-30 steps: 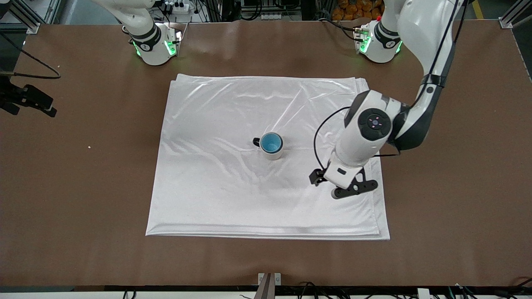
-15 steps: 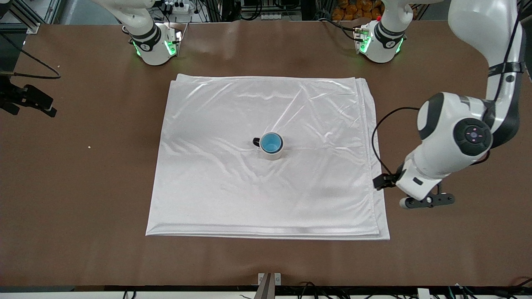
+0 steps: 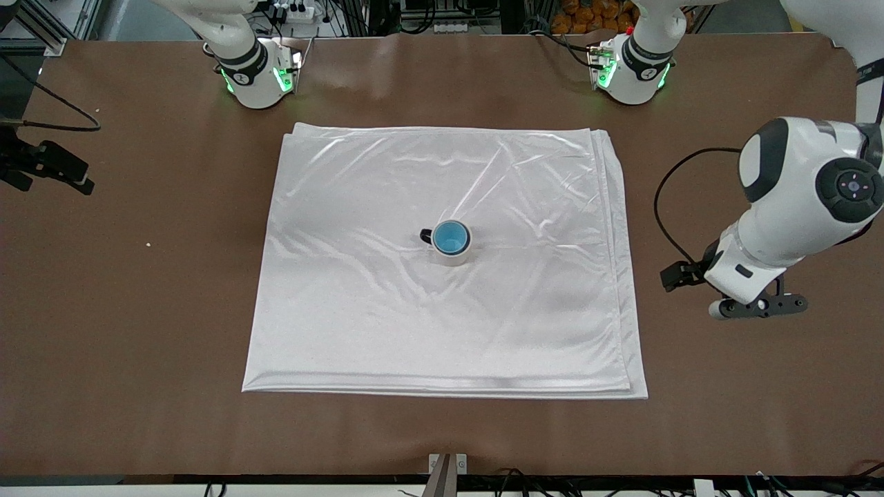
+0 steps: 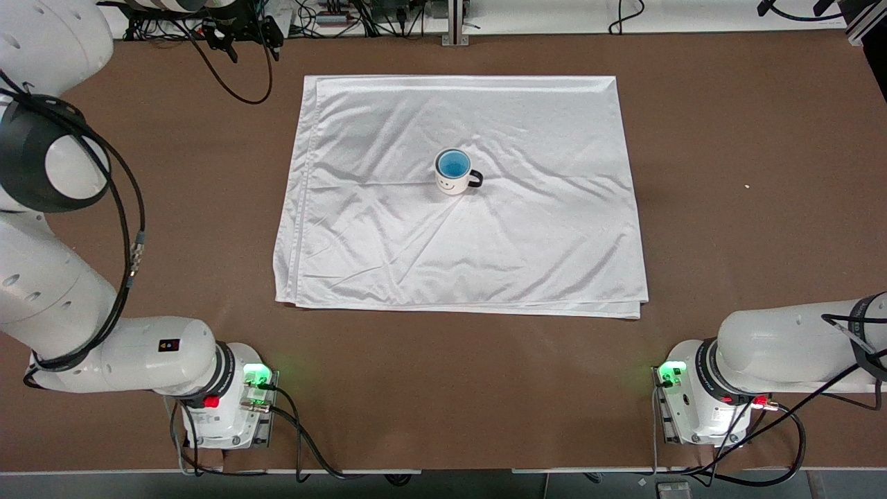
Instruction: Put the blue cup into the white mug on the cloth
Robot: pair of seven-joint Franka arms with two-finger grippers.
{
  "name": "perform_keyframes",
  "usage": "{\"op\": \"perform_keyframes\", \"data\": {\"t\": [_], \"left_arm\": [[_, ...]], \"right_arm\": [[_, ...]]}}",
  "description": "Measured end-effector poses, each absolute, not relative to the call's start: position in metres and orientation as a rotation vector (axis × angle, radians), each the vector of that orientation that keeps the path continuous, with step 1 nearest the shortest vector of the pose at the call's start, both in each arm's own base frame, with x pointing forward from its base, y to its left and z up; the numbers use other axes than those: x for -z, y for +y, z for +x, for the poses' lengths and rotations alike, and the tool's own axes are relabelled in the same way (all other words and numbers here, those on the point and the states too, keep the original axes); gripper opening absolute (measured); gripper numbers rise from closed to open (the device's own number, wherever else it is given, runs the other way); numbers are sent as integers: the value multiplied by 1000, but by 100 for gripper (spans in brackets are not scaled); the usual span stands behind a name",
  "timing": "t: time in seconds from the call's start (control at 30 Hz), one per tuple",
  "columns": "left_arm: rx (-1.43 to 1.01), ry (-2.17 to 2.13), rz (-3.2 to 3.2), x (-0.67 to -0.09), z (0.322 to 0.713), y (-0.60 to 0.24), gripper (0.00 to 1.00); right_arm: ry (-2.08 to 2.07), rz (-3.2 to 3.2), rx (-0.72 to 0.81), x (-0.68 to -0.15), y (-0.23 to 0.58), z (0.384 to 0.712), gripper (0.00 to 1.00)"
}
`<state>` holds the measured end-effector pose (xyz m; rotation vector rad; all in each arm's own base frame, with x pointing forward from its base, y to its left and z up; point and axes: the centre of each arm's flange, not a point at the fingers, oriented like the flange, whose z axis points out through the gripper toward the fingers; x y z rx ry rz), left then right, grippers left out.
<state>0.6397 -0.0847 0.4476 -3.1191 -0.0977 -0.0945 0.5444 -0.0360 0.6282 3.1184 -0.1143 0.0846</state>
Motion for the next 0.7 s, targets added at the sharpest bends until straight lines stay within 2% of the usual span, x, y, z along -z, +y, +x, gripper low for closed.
{"op": "perform_keyframes", "data": {"t": [0.3,0.7], "left_arm": [[101,-57,-3091,-495,607,-66,100],[128,-107,-3076,-528,596,-35,100]], "right_arm": [[-116,3118,-85,-628,-36,544,100],[-116,3118,-89,-629,-36,545,100]]}}
